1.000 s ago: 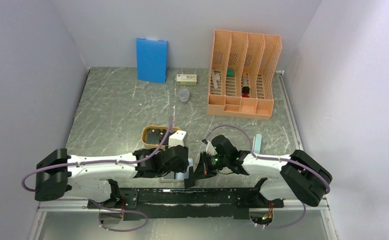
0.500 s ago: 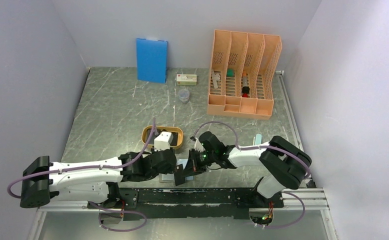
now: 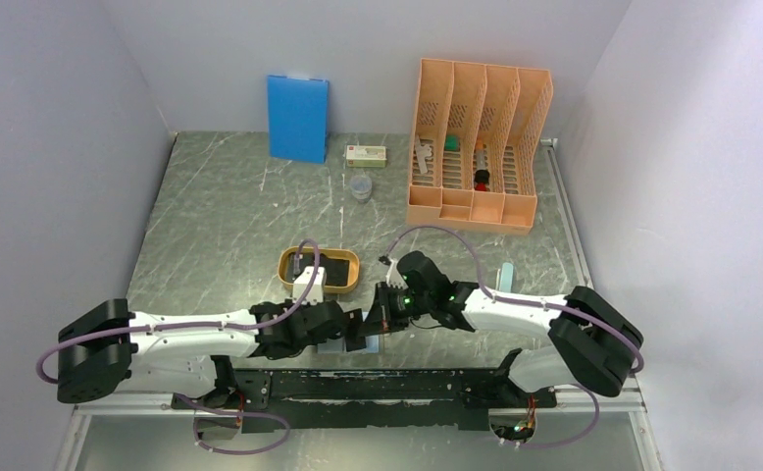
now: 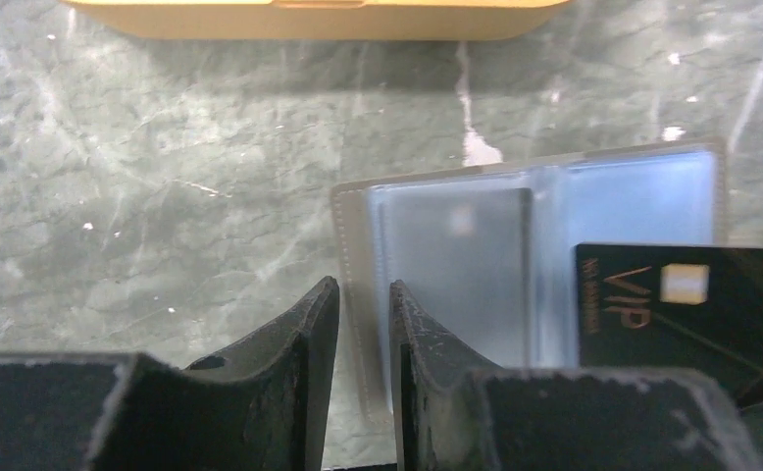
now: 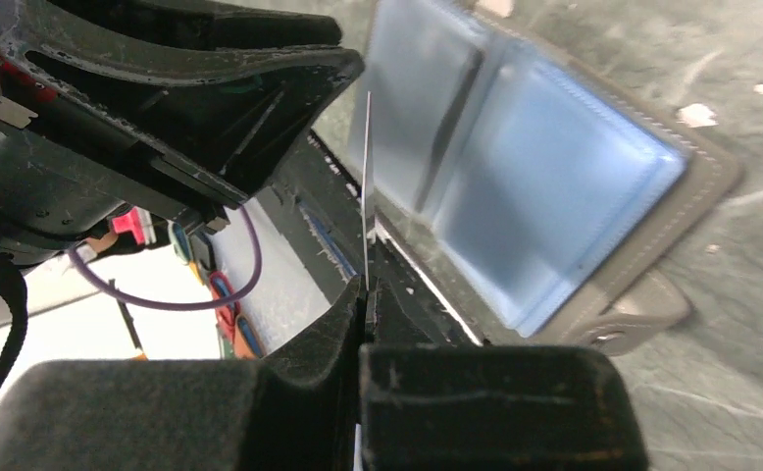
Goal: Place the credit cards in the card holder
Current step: Insert the credit card into the card holder.
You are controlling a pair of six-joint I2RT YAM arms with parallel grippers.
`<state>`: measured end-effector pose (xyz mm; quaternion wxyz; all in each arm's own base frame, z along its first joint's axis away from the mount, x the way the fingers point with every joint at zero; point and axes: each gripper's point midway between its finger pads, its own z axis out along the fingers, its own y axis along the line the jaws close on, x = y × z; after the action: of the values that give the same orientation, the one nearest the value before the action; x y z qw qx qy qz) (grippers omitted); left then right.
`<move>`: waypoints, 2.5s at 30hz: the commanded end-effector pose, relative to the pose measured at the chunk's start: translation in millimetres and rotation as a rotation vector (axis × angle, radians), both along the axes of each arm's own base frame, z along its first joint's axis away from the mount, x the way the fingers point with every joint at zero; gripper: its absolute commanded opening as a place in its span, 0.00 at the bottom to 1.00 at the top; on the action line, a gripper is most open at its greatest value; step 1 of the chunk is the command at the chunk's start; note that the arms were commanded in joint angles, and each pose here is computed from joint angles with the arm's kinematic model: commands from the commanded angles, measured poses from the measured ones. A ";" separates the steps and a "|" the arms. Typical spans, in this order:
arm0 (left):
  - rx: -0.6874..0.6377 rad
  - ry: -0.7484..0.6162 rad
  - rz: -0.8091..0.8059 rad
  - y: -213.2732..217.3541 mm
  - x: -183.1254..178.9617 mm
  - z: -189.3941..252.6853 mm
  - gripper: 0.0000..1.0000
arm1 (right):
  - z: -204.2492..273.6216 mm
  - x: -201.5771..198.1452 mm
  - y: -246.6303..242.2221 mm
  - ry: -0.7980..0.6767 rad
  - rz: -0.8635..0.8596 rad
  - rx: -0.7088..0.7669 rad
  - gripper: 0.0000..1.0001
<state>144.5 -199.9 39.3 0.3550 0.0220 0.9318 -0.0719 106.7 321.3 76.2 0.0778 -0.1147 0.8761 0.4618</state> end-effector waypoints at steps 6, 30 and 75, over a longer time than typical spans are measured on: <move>-0.013 -0.012 0.057 7.9 6.9 -8.4 0.30 | -28.5 0.9 -10.0 0.074 -0.035 -0.052 0.00; -0.023 0.026 0.052 8.9 0.8 -20.7 0.29 | -38.2 0.1 4.8 0.125 -0.005 -0.002 0.00; -0.039 0.102 0.049 11.6 -13.8 -42.9 0.26 | -67.5 21.8 9.5 0.176 -0.232 -0.012 0.00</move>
<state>145.0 -189.6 14.2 0.3482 -0.0112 0.9341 -0.0778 124.3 333.2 24.5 0.0432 0.0126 0.8780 0.4766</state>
